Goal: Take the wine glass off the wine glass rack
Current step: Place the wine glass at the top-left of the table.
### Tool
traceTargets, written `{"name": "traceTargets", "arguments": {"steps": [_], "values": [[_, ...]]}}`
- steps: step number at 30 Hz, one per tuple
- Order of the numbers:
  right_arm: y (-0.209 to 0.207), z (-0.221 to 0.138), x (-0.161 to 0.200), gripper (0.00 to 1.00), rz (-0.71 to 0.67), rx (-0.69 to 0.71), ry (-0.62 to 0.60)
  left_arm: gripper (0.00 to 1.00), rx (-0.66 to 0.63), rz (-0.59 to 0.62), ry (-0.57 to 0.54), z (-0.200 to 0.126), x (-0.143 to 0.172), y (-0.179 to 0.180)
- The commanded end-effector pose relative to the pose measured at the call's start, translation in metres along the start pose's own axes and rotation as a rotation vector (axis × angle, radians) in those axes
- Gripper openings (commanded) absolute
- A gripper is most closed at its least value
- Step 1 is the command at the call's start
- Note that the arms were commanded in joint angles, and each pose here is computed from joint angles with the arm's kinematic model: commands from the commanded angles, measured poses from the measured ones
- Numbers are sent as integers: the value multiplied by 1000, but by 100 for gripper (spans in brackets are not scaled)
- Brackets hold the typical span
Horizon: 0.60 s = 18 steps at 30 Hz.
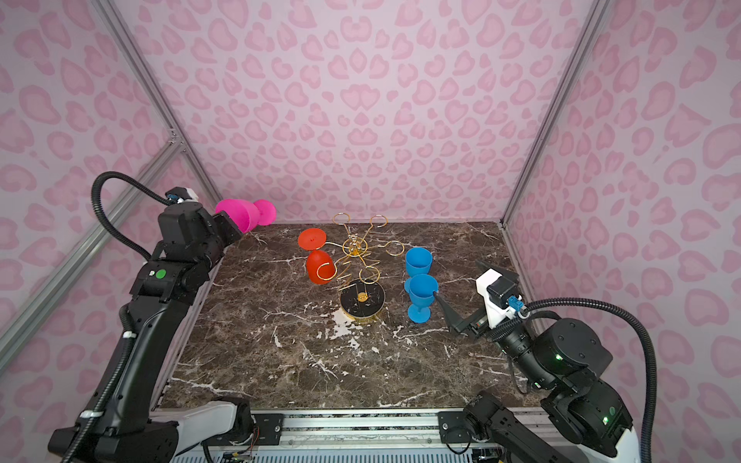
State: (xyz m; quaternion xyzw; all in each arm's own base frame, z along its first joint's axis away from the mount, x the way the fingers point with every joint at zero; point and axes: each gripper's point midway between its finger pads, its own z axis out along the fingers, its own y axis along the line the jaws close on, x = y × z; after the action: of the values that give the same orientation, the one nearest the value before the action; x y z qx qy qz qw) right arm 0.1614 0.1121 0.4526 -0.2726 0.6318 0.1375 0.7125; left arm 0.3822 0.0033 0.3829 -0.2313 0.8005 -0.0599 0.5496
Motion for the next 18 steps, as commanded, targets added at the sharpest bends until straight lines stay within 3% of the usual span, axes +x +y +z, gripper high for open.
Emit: {"name": "traceTargets", "arguments": {"steps": [1,7,18], "values": [[-1,-3,-3,100,15,5,-10,3,60,-15,201,25,47,-5],[0,1,-2,100,17,-4,4,3,38,57,459,67,107,-7],[10,8,9,100,18,-53,40,3,-64,277,626,108,156,-8]]}}
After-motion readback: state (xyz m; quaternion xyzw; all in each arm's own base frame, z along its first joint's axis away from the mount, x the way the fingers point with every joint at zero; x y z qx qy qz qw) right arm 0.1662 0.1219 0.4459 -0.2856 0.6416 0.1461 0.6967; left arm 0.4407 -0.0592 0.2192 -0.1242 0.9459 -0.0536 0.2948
